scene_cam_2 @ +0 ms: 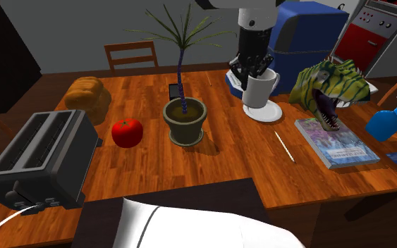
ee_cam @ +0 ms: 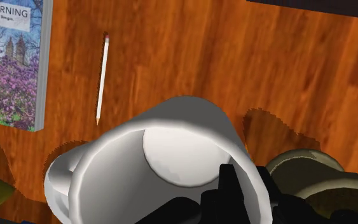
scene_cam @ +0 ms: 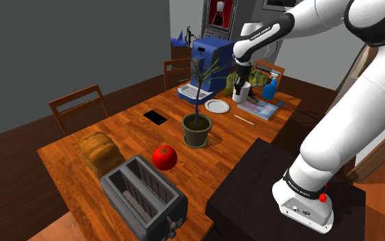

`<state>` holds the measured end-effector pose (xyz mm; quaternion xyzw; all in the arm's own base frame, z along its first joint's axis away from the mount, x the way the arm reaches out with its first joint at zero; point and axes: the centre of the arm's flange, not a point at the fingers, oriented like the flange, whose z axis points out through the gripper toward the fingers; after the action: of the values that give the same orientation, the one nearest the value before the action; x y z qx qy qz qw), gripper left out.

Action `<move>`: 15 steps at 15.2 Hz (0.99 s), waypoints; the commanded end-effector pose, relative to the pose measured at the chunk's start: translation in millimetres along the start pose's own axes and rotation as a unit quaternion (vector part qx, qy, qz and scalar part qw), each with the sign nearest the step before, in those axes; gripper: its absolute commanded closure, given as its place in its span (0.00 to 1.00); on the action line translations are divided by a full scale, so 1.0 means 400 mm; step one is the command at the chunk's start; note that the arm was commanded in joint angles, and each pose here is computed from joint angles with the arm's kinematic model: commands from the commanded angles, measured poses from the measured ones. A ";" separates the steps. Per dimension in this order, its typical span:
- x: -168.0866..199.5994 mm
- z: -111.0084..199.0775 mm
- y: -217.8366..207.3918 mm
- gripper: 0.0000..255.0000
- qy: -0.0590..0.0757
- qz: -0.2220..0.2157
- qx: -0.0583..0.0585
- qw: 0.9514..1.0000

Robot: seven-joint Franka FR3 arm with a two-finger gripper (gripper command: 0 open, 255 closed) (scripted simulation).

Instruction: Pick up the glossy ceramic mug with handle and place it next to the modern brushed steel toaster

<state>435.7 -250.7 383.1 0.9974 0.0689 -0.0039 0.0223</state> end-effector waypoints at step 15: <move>-0.046 -0.029 -0.510 1.00 0.000 0.000 0.000 1.000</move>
<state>390.8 -64.9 384.5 0.9973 0.0696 -0.0041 0.0222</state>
